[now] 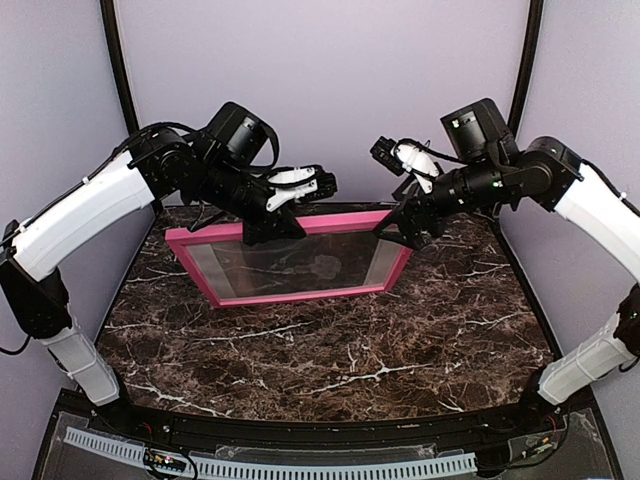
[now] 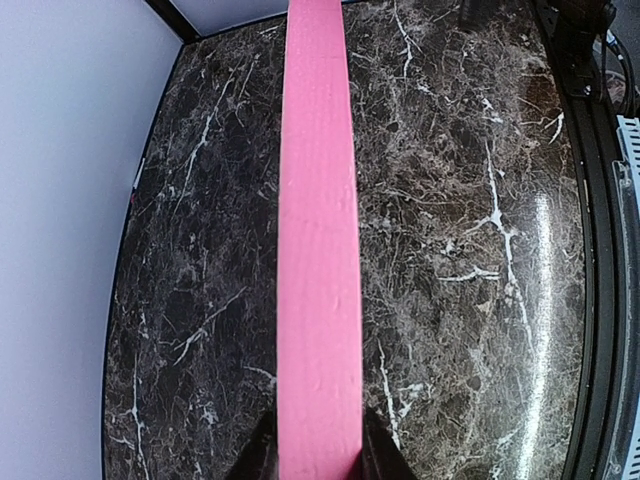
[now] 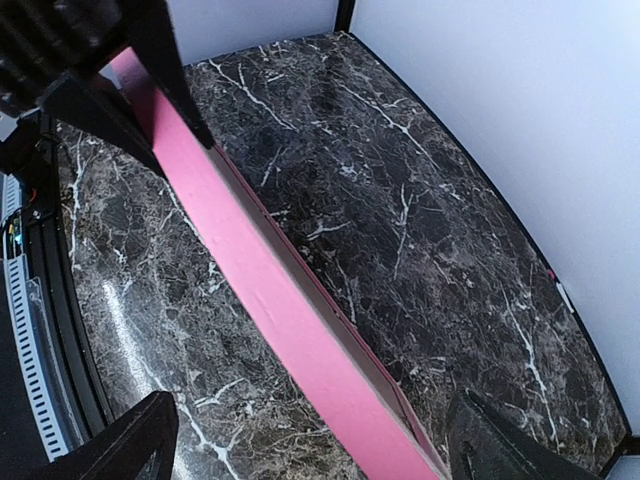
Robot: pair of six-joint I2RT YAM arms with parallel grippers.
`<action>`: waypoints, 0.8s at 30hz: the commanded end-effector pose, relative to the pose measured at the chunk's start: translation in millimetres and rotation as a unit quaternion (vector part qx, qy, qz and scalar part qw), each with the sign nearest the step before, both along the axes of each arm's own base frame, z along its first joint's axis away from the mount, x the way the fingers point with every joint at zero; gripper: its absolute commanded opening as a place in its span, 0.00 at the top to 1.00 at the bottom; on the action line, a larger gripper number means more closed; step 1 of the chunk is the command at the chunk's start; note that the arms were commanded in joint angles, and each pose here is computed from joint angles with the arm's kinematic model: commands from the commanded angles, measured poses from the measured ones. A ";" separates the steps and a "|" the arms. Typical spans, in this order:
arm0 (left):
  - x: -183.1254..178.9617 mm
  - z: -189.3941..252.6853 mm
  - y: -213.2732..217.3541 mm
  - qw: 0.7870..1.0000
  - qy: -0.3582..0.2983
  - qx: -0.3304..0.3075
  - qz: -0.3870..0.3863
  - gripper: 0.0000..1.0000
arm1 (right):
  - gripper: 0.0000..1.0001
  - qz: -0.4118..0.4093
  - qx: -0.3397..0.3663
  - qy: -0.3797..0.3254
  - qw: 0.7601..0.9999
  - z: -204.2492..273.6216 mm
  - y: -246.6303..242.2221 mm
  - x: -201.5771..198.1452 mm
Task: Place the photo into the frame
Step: Pass from the left arm to the right
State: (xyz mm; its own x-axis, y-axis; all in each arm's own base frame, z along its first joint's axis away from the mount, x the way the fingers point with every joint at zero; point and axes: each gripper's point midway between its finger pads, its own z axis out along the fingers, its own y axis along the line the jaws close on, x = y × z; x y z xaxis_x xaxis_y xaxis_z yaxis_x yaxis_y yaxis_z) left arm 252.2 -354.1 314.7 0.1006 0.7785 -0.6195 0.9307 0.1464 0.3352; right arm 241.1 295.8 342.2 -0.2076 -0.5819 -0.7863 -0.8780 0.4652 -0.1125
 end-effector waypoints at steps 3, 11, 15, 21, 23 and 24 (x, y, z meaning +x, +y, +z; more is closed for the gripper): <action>-8.0 31.0 -4.6 0.999 0.003 -0.034 -0.032 1.00 | 0.08 0.039 -0.047 -0.024 0.998 1.9 18.0 -10.8; -19.0 34.6 -9.3 0.997 0.020 -0.043 -0.061 1.00 | 0.14 0.023 -0.097 -0.028 0.995 -12.3 22.2 2.2; -23.2 37.8 -8.0 0.996 0.020 -0.047 -0.069 1.00 | 0.23 0.031 -0.100 -0.020 0.994 -15.7 25.7 0.7; -22.8 31.6 -7.8 0.997 0.026 -0.038 -0.069 1.00 | 0.43 0.033 -0.104 -0.015 0.994 -16.4 27.7 -1.4; -21.5 27.9 -9.2 0.997 0.030 -0.035 -0.067 1.00 | 0.44 0.033 -0.105 -0.017 0.994 -15.7 28.1 -2.3; -20.8 27.2 -9.4 0.997 0.030 -0.034 -0.066 1.00 | 0.44 0.033 -0.105 -0.018 0.994 -15.9 28.1 -2.6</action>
